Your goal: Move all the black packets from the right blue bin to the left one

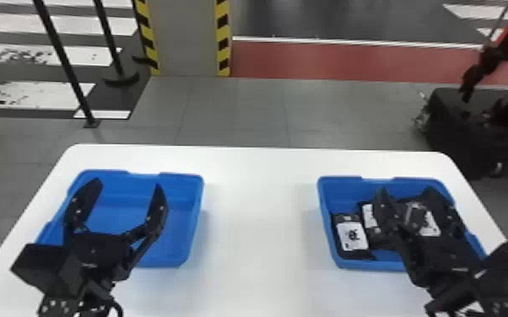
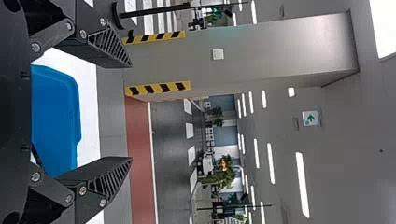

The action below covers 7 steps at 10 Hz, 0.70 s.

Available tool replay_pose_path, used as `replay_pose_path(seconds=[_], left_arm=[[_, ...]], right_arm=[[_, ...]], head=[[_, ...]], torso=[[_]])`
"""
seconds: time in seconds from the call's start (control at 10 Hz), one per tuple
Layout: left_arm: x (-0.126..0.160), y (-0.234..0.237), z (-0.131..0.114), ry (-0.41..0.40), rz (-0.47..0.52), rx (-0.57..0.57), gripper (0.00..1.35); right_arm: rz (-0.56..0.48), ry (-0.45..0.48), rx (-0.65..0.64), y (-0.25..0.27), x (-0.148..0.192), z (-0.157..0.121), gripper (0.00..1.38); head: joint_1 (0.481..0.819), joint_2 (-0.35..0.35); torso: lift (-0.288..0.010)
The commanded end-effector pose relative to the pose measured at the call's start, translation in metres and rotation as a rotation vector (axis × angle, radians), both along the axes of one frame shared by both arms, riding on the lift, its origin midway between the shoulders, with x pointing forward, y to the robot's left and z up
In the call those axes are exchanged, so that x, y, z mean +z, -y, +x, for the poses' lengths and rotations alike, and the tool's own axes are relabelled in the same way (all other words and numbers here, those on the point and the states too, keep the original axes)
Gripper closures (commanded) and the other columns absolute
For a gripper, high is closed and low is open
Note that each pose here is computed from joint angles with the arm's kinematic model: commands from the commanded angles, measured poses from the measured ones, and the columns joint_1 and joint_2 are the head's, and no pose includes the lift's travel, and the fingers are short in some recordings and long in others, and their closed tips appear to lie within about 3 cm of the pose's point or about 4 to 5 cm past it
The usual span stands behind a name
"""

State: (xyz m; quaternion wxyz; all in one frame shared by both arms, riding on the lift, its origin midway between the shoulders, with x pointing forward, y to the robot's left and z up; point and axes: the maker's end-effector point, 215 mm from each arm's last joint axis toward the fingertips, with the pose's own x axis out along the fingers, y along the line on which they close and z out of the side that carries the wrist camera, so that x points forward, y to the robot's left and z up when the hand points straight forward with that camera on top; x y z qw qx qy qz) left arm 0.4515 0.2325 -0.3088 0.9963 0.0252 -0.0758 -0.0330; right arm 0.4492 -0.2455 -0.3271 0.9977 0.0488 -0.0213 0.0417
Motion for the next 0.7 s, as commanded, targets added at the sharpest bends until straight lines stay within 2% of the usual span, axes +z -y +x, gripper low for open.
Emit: replay_pose_path(seconds=[0.0, 0.4, 0.5, 0.6], left_arm=[[-0.002, 0.001, 0.0, -0.006, -0.004, 0.0, 0.13], [-0.006, 0.004, 0.001, -0.021, -0.006, -0.004, 0.13], [-0.008, 0.003, 0.0, -0.026, -0.006, -0.004, 0.13], [-0.007, 0.003, 0.001, -0.023, -0.006, -0.004, 0.13]], right_arm=[[0.001, -0.003, 0.0, 0.0, -0.001, 0.0, 0.35], [0.003, -0.005, 0.001, 0.0, -0.001, 0.002, 0.34], [0.004, -0.02, 0.004, -0.001, -0.003, 0.002, 0.34], [0.009, -0.073, 0.011, -0.003, -0.016, 0.003, 0.34]], head=[[0.695, -0.016], [0.695, -0.019], [0.695, -0.02], [0.695, -0.02]], torso=[[-0.11], [-0.11], [-0.11], [-0.11]])
